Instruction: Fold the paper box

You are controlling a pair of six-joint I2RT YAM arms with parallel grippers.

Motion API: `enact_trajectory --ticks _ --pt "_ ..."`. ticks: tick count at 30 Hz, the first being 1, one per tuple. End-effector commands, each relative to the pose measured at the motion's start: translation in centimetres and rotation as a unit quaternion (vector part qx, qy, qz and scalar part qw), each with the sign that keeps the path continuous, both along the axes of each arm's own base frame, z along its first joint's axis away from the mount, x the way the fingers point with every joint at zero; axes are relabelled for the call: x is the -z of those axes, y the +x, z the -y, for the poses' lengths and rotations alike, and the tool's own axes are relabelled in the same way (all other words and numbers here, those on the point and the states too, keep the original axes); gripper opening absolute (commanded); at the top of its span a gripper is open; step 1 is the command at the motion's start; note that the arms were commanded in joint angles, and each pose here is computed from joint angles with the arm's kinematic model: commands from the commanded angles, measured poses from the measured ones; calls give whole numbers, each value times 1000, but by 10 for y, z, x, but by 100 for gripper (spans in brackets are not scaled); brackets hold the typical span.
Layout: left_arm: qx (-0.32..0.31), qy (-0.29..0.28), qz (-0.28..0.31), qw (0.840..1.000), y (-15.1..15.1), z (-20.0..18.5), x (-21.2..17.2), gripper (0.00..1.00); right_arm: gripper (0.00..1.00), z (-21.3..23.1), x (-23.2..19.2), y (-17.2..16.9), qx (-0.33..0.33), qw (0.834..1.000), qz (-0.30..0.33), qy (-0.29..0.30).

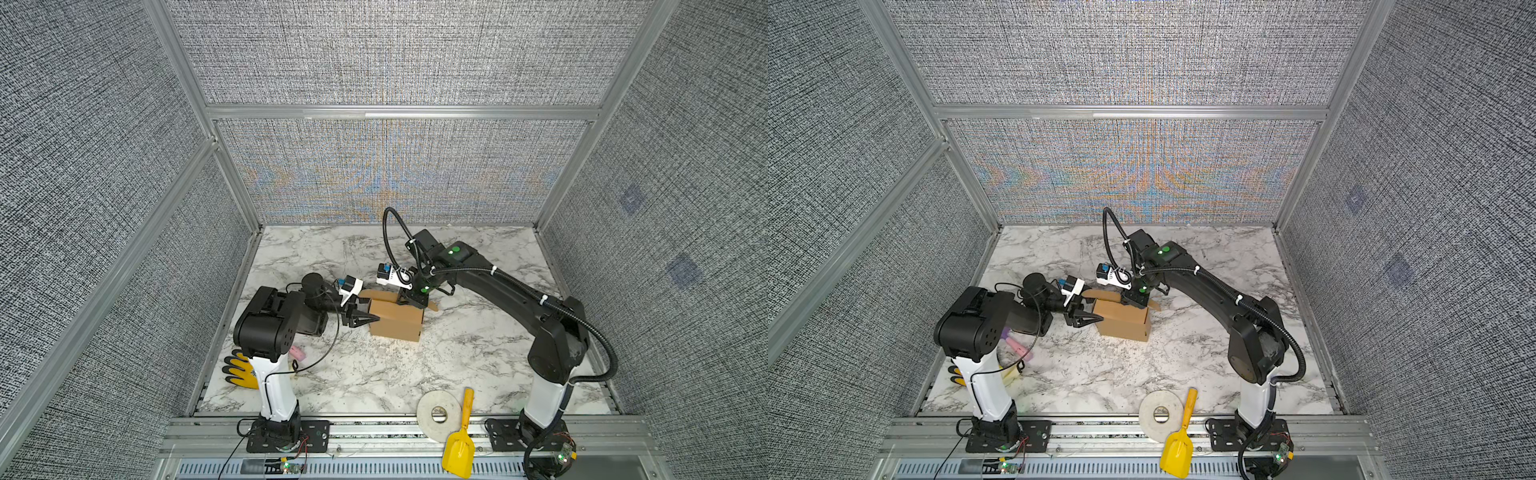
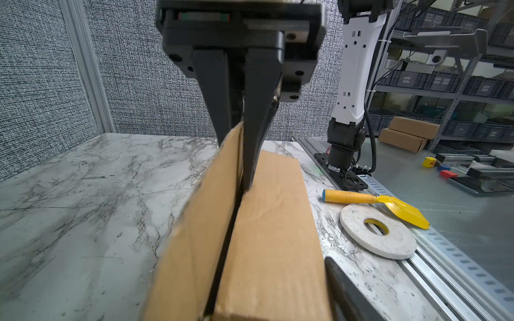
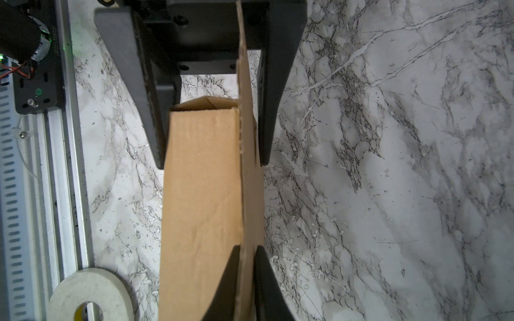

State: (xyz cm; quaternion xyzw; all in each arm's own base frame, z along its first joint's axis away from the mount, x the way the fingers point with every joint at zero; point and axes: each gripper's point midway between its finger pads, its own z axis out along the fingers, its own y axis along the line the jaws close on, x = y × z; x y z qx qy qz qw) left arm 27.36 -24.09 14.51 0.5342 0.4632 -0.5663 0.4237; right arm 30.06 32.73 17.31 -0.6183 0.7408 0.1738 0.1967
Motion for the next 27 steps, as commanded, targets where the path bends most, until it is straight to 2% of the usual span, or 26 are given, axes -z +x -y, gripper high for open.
enact_trajectory --ticks 1,8,13,14,17,19,24,27 --pt "-4 0 -2 1000 4 -2 -5 67 9 7 8 -2 -6 1000 2 -31" --pt "-32 2 -10 999 13 -17 -12 76 8 6 6 3 -3 999 10 -32" --pt "-68 13 -22 997 17 -27 -13 77 8 6 5 5 -4 999 16 -33" --pt "-77 22 -26 996 16 -28 -13 77 7 5 4 5 -5 999 16 -30" --pt "-92 62 22 994 11 -29 -13 80 7 4 2 5 -4 999 17 -28" --pt "-108 78 -4 991 13 -29 -24 80 7 4 1 3 -5 999 17 -28" --pt "-183 168 14 969 19 -41 -29 80 7 5 -2 3 -2 1000 20 -23" --pt "-210 198 23 957 18 -48 -39 83 7 3 -4 3 -1 1000 21 -18"
